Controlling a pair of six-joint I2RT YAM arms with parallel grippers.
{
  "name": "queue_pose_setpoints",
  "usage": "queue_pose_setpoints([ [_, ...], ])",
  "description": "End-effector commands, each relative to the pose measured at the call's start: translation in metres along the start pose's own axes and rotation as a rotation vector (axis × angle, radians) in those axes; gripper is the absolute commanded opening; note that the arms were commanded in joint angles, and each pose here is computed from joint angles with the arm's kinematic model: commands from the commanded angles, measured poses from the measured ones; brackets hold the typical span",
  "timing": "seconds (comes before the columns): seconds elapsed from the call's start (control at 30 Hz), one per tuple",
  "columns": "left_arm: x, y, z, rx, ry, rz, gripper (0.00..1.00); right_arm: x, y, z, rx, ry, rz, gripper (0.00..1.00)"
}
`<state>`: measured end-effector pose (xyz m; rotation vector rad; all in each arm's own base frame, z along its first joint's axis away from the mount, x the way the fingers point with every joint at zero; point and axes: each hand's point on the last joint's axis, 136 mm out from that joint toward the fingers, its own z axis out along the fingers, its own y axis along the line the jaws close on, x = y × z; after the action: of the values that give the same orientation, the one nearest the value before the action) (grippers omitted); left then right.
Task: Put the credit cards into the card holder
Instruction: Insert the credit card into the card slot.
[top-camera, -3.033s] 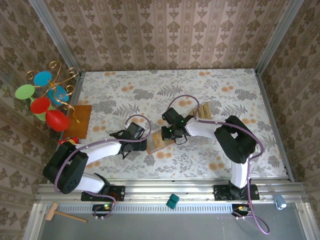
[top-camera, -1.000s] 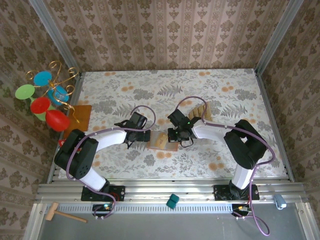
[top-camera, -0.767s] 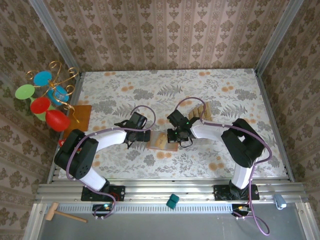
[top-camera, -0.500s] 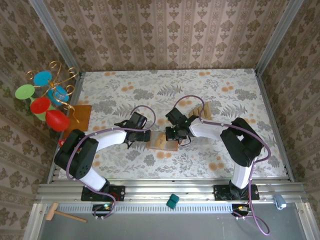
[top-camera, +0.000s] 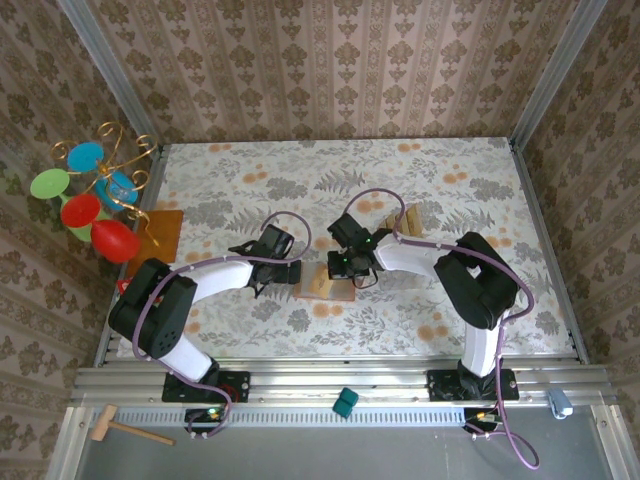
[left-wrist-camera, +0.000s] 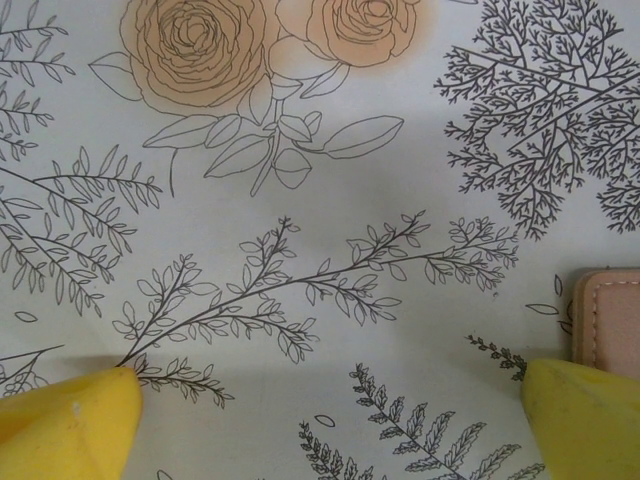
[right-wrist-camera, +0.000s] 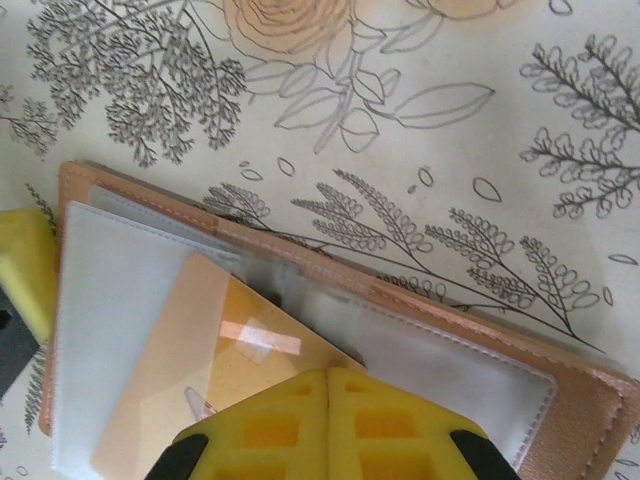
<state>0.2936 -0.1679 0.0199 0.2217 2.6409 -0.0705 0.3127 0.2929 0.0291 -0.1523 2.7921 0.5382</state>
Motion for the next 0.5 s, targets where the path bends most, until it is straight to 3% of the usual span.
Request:
queue_pose_setpoints([
  [0.0, 0.006, 0.002, 0.002, 0.004, 0.015, 0.003, 0.99, -0.008, 0.005, -0.002, -0.011, 0.0, -0.009, 0.0],
  [0.2, 0.007, 0.002, 0.002, 0.006, 0.016, 0.0, 0.99, -0.016, 0.01, -0.006, -0.019, -0.011, -0.015, 0.0],
  [0.47, 0.006, 0.0, 0.003, 0.013, 0.013, 0.0, 0.99, 0.005, -0.006, -0.022, 0.0, -0.009, 0.0, 0.0],
])
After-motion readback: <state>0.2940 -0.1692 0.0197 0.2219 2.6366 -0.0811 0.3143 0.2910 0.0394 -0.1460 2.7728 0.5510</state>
